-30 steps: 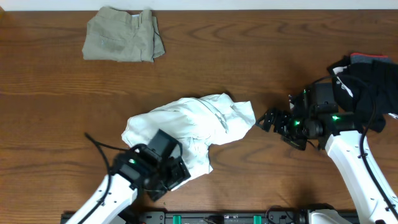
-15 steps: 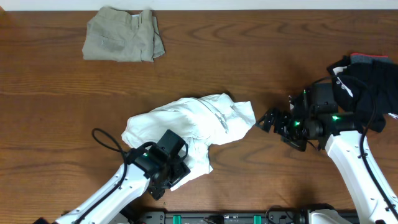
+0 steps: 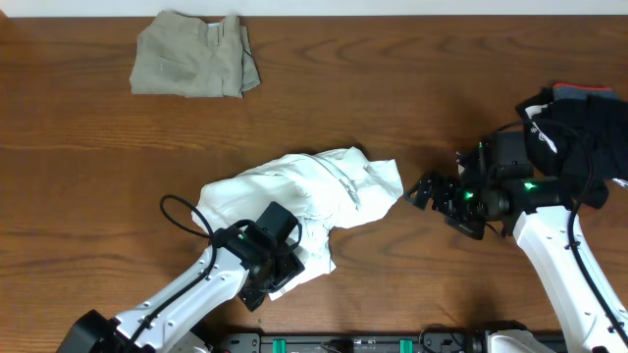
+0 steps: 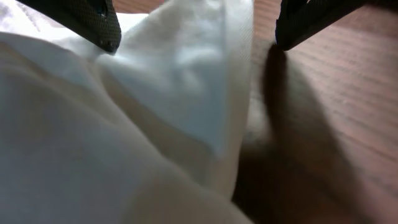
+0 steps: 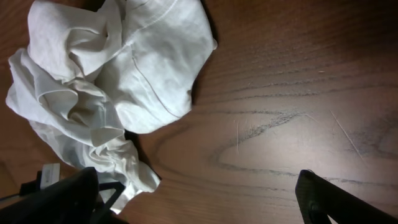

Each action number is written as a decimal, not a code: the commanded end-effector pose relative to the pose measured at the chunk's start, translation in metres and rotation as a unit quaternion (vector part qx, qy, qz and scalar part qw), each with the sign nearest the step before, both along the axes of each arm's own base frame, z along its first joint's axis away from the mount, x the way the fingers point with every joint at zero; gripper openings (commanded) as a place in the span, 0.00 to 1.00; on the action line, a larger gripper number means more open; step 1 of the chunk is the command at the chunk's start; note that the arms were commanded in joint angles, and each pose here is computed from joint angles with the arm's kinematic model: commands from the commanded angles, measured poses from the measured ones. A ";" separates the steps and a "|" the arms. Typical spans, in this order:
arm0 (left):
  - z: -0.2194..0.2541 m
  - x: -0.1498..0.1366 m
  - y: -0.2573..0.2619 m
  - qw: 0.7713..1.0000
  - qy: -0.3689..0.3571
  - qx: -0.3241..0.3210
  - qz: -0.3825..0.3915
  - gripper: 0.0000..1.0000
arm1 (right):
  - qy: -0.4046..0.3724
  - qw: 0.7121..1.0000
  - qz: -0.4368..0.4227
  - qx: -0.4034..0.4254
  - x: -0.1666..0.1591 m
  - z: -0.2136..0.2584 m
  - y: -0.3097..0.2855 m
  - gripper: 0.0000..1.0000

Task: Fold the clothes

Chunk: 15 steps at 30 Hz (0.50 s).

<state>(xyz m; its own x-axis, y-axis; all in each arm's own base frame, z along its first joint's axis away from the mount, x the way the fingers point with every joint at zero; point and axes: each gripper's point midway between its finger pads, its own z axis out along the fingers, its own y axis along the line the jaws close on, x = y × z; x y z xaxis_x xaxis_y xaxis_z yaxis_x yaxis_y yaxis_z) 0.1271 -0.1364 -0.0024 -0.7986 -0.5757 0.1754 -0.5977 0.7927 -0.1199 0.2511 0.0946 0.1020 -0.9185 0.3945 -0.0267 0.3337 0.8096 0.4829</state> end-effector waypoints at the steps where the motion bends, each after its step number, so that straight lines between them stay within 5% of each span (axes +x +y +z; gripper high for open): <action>1: -0.008 -0.009 0.003 1.000 0.012 -0.001 -0.007 0.80 | 0.000 1.000 0.002 -0.004 -0.001 -0.001 0.000 0.99; 5: -0.010 -0.009 0.002 1.000 0.010 -0.006 -0.007 0.58 | -0.001 1.000 0.002 -0.004 0.000 0.000 0.000 0.99; 10: -0.009 -0.008 -0.002 1.000 0.006 -0.015 -0.022 0.07 | -0.002 1.000 0.001 -0.004 0.000 0.000 0.000 0.99; 15: 0.016 0.009 -0.022 0.995 -0.035 -0.059 -0.072 0.06 | -0.003 1.000 0.001 -0.004 0.001 0.000 0.000 0.99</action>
